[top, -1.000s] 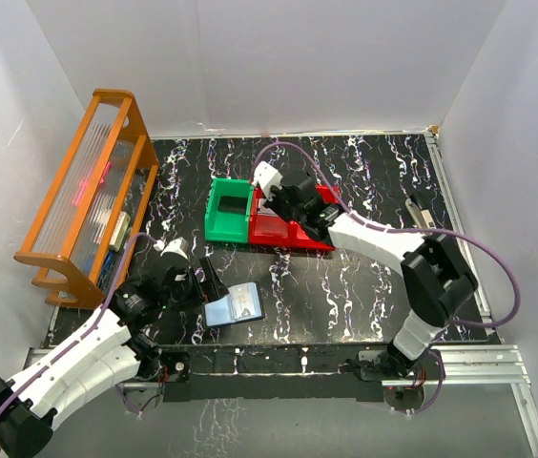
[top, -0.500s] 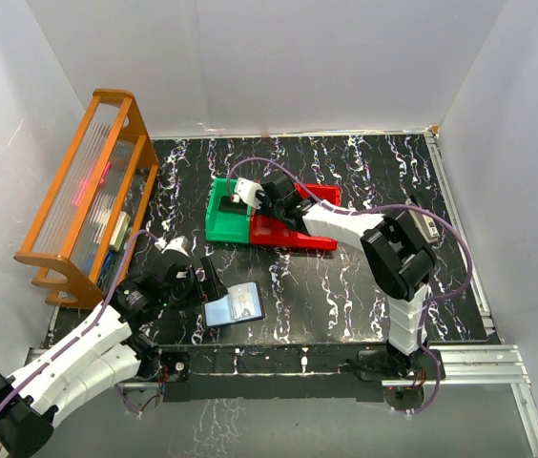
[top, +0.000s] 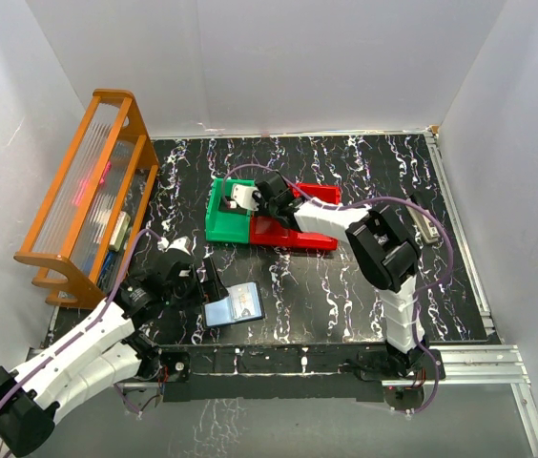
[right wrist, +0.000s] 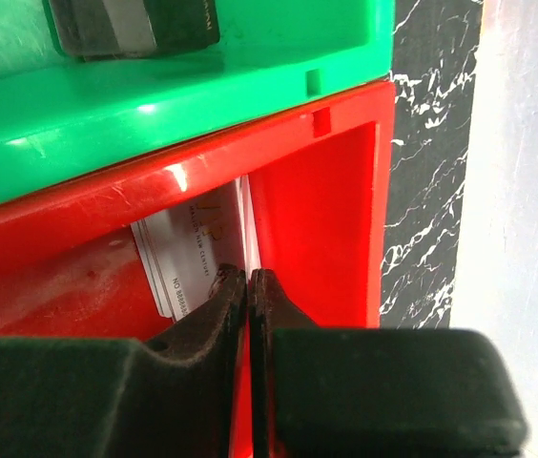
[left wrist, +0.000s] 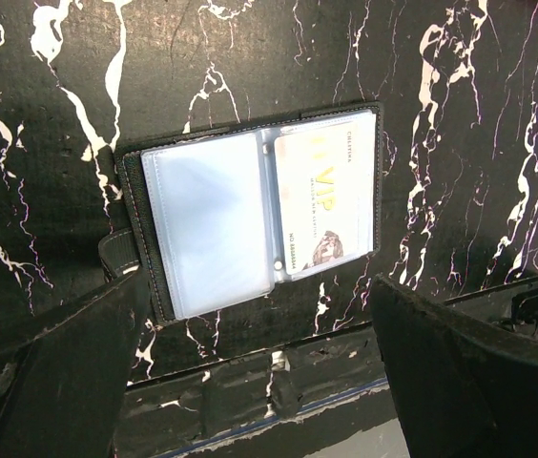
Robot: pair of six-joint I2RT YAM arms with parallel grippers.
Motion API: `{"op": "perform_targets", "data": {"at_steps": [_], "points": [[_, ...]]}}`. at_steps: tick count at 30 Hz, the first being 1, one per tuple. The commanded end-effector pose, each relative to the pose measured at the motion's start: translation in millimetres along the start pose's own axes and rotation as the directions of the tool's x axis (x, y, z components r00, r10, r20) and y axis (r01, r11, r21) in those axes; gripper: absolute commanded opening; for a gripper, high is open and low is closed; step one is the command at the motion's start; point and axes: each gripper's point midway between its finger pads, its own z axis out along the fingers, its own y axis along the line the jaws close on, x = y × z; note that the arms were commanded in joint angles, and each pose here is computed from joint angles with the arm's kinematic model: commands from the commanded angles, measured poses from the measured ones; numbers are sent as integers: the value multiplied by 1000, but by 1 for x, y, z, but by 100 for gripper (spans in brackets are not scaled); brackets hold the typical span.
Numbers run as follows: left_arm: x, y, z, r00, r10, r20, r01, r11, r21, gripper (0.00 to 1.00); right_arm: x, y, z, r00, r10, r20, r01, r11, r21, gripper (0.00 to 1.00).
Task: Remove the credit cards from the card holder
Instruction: Place the credit card in the storage box.
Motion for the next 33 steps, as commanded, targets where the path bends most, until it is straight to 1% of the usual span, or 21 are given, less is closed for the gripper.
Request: {"op": "perform_targets", "data": {"at_steps": [1, 4, 6, 9, 10, 12, 13, 15, 16, 18, 22, 27, 28, 30, 31, 33], "points": [[-5, -9, -7, 1000, 17, 1, -17, 1000, 27, 99, -4, -26, 2, 999, -45, 6, 44, 993, 106, 6], [-5, -9, -8, 1000, 17, -1, -17, 1000, 23, 99, -3, -19, 4, 996, -81, 26, 78, 992, 101, 9], [-6, -9, -8, 1000, 14, 4, -14, 1000, 25, 99, -4, -21, 5, 996, -81, 32, 77, 991, 113, 10], [-6, -8, -8, 1000, 12, 8, -12, 1000, 19, 99, -4, -17, 6, 997, -70, 32, 67, 994, 89, 11], [-6, -8, -9, 1000, 11, 8, -11, 1000, 18, 99, -4, -16, 5, 997, -71, 33, 68, 994, 85, 13], [-6, -9, -9, 1000, 8, 6, -8, 1000, 24, 99, -4, -15, 2, 997, -72, 36, 70, 995, 73, 23], [-6, -9, -10, 1000, 6, 7, -6, 1000, 27, 99, -5, -15, 0, 997, -64, 43, 61, 996, 66, 26], [-6, -10, -10, 1000, 9, 12, -9, 999, 35, 99, -11, -17, -6, 997, -39, 72, 35, 998, 60, 36], [-7, -10, -11, 1000, 10, 14, -10, 999, 35, 99, -15, -20, -11, 996, -33, 88, 28, 998, 55, 38], [-8, -11, -12, 1000, 13, 17, -14, 999, 37, 99, -21, -24, -20, 993, -19, 115, 12, 998, 55, 41], [-9, -14, -14, 1000, 18, 14, -18, 999, 46, 99, -32, -37, -37, 986, 33, 165, -46, 996, 76, 44], [-7, -17, -14, 1000, 13, 2, -13, 998, 63, 99, -45, -44, -61, 958, 111, 263, -138, 987, 86, 45], [-6, -17, -14, 1000, 10, -1, -10, 998, 64, 99, -47, -46, -67, 949, 134, 285, -166, 982, 91, 45], [-5, -19, -14, 1000, 3, -4, -3, 997, 73, 99, -52, -52, -80, 914, 231, 334, -276, 956, 94, 45], [-5, -21, -14, 1000, 1, -6, -1, 997, 83, 99, -58, -63, -97, 876, 295, 383, -358, 928, 106, 45], [-5, -26, -13, 1000, -6, -12, 7, 994, 110, 99, -65, -68, -122, 771, 442, 459, -520, 852, 54, 46]]}}
